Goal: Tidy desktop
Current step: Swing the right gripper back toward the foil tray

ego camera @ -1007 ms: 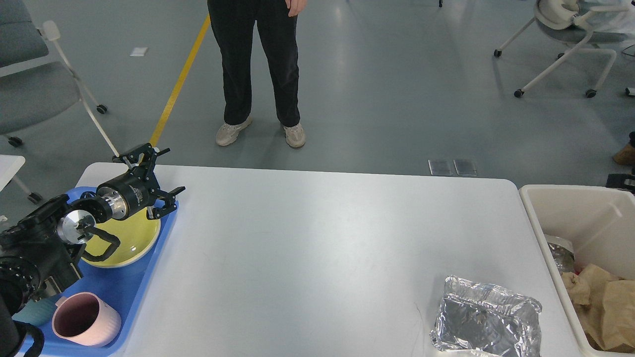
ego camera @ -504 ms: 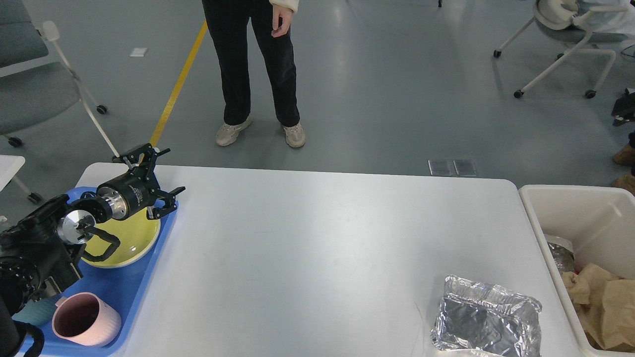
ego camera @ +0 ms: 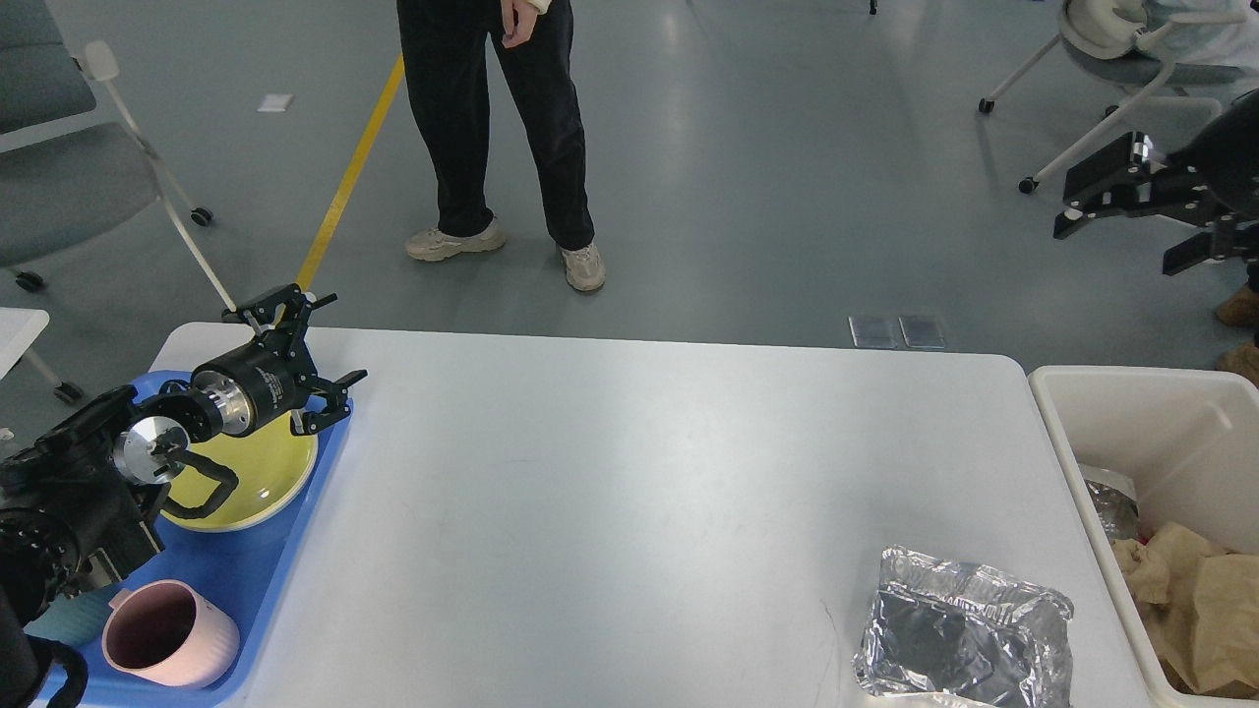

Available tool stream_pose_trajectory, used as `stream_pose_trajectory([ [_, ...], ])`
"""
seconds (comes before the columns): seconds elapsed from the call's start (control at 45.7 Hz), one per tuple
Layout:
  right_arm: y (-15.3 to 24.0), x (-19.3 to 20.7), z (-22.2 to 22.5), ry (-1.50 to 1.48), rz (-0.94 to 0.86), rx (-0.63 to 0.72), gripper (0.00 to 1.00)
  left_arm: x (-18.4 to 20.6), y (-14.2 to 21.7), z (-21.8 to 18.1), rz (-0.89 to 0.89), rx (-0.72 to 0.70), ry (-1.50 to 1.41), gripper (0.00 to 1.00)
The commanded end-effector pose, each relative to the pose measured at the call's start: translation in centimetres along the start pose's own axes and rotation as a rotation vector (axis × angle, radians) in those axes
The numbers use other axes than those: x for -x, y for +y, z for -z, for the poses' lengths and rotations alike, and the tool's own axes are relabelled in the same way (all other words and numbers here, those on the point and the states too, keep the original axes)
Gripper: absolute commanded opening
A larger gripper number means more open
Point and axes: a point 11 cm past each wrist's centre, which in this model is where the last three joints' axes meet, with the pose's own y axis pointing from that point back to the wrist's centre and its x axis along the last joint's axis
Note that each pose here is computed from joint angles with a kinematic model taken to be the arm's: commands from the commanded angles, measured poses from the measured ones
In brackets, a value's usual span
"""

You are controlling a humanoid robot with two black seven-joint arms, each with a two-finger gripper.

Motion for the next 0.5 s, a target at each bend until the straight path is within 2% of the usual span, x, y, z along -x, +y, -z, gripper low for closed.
stream_pose_trajectory([
  [0.0,-0.5,0.3,4.7,0.081,0.017,-0.038,1.0,0.0,0.0,0.0,-0.001,0.0,0.0,0.96],
  [0.241,-4.0,2.1,10.7,0.164,0.067,-0.068,0.98,0.0,0.0,0.0,0.001,0.0,0.0,0.96],
  [0.482,-10.5,5.2,10.8,0.203,0.118,-0.028,0.96,0.0,0.0,0.0,0.001,0.0,0.0,0.96],
])
